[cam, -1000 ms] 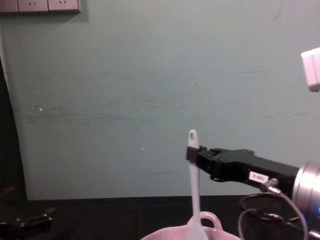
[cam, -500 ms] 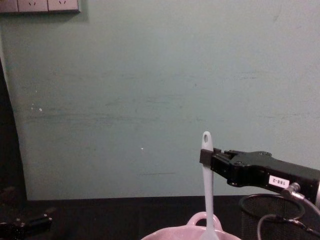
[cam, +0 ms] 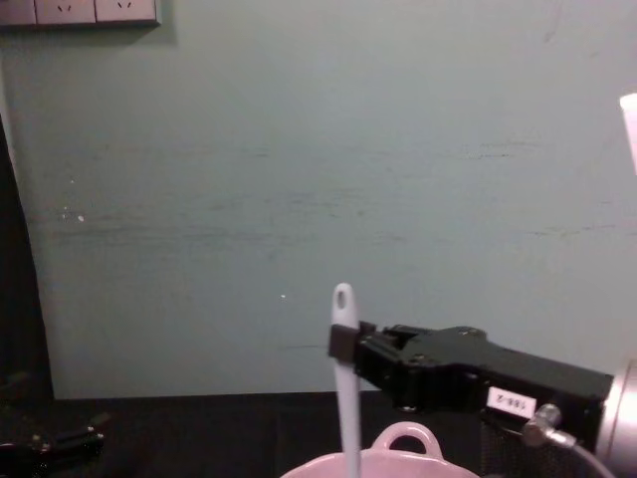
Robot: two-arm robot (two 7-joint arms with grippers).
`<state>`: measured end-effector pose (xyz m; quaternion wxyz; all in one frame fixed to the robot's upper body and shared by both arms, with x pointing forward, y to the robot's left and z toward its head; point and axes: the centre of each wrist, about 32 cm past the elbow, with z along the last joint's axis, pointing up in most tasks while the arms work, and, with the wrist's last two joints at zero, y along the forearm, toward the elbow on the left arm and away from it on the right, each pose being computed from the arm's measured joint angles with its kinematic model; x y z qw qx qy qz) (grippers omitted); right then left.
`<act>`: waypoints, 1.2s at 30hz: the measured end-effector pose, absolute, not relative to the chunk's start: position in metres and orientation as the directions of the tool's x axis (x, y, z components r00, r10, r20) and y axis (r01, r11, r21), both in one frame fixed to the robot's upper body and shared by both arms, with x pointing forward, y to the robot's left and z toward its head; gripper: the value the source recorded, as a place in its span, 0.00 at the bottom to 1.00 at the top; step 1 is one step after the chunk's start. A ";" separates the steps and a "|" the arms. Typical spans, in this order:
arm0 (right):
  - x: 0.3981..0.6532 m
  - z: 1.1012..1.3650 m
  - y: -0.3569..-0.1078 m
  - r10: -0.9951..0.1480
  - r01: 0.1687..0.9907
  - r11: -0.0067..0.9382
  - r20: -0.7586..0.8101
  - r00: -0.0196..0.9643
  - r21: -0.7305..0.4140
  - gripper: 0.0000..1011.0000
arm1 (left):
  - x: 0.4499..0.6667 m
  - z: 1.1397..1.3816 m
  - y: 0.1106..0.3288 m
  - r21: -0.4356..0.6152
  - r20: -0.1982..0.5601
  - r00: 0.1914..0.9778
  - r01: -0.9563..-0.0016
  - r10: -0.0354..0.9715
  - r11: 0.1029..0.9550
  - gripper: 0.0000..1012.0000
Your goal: Use the one hand to pick up the spoon and stir the clear water in the bowl.
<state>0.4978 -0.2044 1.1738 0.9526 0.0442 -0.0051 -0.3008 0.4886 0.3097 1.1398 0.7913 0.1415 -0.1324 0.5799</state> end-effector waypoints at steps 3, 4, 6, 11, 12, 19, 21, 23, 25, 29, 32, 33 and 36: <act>0.499 1.174 -0.198 -0.558 0.557 0.825 -0.024 0.830 0.092 0.12 | 0.489 1.140 0.310 0.070 0.374 0.292 -0.955 0.880 0.287 0.99; 0.499 1.174 -0.196 -0.554 0.554 0.828 -0.025 0.832 0.093 0.12 | 0.489 1.140 0.310 0.070 0.374 0.292 -0.955 0.880 0.287 0.99; 0.502 1.175 -0.192 -0.547 0.547 0.832 -0.028 0.837 0.096 0.12 | 0.489 1.140 0.310 0.070 0.374 0.292 -0.955 0.880 0.287 0.99; 0.510 1.174 -0.186 -0.540 0.542 0.834 -0.047 0.840 0.102 0.12 | 0.489 1.140 0.310 0.070 0.374 0.292 -0.955 0.880 0.287 0.99; 0.514 1.173 -0.186 -0.542 0.545 0.832 -0.057 0.838 0.100 0.12 | 0.489 1.140 0.310 0.070 0.374 0.292 -0.955 0.880 0.287 0.99; 0.533 1.166 -0.188 -0.574 0.581 0.809 -0.088 0.814 0.095 0.12 | 0.489 1.140 0.310 0.070 0.374 0.292 -0.955 0.880 0.287 0.99; 0.537 1.165 -0.190 -0.586 0.593 0.800 -0.091 0.805 0.093 0.12 | 0.489 1.140 0.310 0.070 0.374 0.292 -0.955 0.880 0.287 0.99; 0.542 1.163 -0.194 -0.607 0.613 0.784 -0.092 0.790 0.092 0.12 | 0.489 1.140 0.310 0.070 0.374 0.292 -0.955 0.880 0.287 0.99; 0.544 1.163 -0.196 -0.620 0.626 0.774 -0.088 0.780 0.093 0.12 | 0.489 1.140 0.310 0.070 0.374 0.292 -0.955 0.880 0.287 0.99; 0.547 1.164 -0.208 -0.658 0.661 0.744 -0.065 0.750 0.093 0.12 | 0.489 1.140 0.310 0.070 0.374 0.292 -0.955 0.880 0.287 0.99; 0.546 1.166 -0.217 -0.679 0.680 0.727 -0.052 0.732 0.095 0.12 | 0.489 1.140 0.310 0.070 0.374 0.292 -0.955 0.880 0.287 0.99; 0.545 1.167 -0.219 -0.682 0.683 0.724 -0.050 0.730 0.095 0.12 | 0.489 1.140 0.310 0.070 0.374 0.292 -0.955 0.880 0.287 0.99; 0.543 1.168 -0.224 -0.690 0.690 0.717 -0.045 0.722 0.099 0.12 | 0.489 1.140 0.310 0.070 0.374 0.292 -0.955 0.880 0.287 0.99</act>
